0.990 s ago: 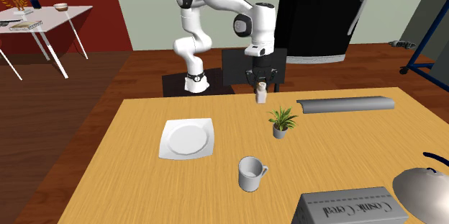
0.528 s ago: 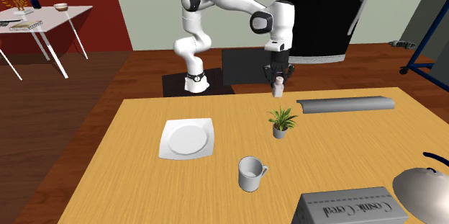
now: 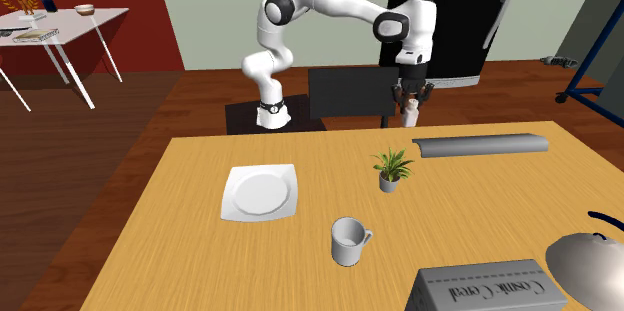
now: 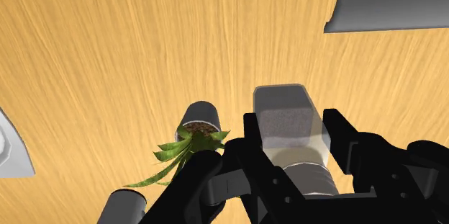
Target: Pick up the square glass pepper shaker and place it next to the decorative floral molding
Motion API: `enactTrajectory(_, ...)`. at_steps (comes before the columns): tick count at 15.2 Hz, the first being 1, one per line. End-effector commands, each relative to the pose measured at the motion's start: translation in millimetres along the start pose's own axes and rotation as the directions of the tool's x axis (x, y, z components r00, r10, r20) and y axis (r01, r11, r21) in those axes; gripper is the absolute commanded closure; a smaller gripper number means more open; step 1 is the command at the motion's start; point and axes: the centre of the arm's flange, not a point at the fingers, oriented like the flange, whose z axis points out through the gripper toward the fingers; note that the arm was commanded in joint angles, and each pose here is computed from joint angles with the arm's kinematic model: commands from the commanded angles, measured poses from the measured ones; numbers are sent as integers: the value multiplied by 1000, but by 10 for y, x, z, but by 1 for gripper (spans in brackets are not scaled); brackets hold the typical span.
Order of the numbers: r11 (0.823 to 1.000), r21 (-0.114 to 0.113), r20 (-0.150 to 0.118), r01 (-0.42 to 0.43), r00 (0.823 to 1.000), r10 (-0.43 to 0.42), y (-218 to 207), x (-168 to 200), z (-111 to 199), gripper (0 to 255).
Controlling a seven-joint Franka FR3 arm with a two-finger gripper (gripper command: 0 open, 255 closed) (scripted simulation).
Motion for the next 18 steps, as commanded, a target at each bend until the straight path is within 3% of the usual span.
enactTrajectory(1,1000,0,0,-2,1000,2,-238,-126,-44,255)
enactTrajectory(4,1000,0,0,-2,1000,2,-616,-285,-77,255)
enactTrajectory(18,1000,0,0,-2,1000,2,-608,-446,645,255)
